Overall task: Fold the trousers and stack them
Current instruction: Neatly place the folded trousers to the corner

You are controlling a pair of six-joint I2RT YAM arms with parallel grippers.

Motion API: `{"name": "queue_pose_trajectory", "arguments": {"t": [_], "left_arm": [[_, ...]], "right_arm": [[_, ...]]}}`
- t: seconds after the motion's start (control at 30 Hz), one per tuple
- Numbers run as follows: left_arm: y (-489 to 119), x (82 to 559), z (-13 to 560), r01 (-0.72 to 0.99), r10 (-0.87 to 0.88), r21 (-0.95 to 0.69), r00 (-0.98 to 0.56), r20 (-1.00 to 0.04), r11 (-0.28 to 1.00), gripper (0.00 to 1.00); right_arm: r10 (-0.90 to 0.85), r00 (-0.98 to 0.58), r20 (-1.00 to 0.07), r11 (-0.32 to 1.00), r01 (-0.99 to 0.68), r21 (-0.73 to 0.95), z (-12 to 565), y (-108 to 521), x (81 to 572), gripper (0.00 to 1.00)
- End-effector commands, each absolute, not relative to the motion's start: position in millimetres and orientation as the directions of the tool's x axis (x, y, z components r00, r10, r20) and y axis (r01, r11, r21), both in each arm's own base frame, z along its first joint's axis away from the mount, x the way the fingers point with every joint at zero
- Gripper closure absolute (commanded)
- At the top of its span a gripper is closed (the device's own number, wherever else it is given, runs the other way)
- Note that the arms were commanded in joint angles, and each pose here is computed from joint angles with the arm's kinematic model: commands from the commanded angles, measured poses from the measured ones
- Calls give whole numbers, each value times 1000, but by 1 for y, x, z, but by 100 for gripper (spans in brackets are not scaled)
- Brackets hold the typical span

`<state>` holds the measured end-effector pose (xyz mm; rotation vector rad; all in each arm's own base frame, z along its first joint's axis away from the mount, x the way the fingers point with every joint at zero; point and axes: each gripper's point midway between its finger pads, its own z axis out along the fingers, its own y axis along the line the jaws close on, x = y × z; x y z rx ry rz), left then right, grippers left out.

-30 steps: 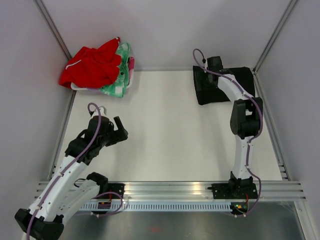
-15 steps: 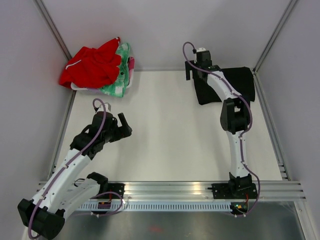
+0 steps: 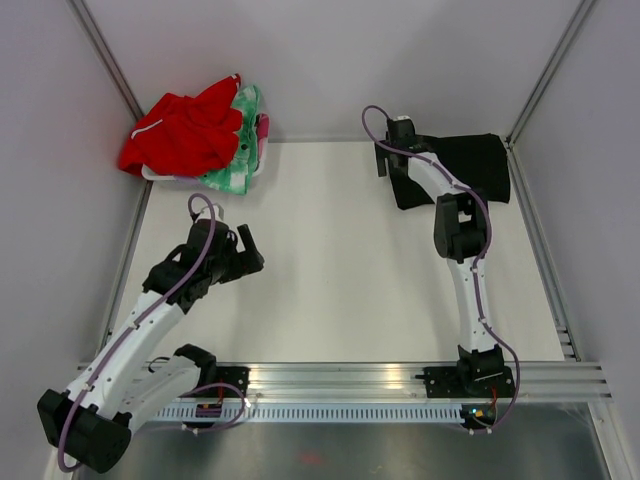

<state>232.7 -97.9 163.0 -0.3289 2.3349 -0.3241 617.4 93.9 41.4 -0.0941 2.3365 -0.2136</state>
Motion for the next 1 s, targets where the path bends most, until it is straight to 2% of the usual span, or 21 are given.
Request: {"name": "queue_pose_trajectory", "arguments": {"t": [0.0, 0.2, 0.37, 0.63, 0.73, 0.83, 0.93, 0.97], "left_arm": [[-98, 239, 176, -132, -316, -314, -681, -661, 940, 0], [-98, 244, 178, -148, -327, -314, -677, -659, 938, 0], [-102, 248, 178, -145, -323, -312, -688, -650, 939, 0], [-107, 252, 179, -132, -322, -326, -695, -643, 936, 0], [-106, 251, 182, -131, -324, -328, -689, -648, 936, 0], [-106, 252, 187, -122, -322, -330, -678, -661, 936, 0], [-102, 258, 195, -123, -309, -307, -661, -684, 944, 0], [-103, 262, 199, -122, -314, -313, -650, -692, 942, 0]], "right_arm": [[-143, -703, -697, 969, 45, -244, 24, 73, 622, 5], [-55, -717, -695, 980, 94, -175, 18, 45, 624, 5], [-40, -731, -681, 976, 117, -182, 15, 20, 622, 5], [-44, -731, -681, 970, 131, -203, 15, 9, 624, 3], [-42, -726, -686, 987, 76, -142, 23, 22, 623, 2], [-19, -706, -708, 999, -41, 15, 56, 58, 621, 2], [0, -659, -752, 975, -166, 146, 114, 102, 611, 2], [-4, -603, -798, 964, -216, 158, 157, 118, 606, 2]]}}
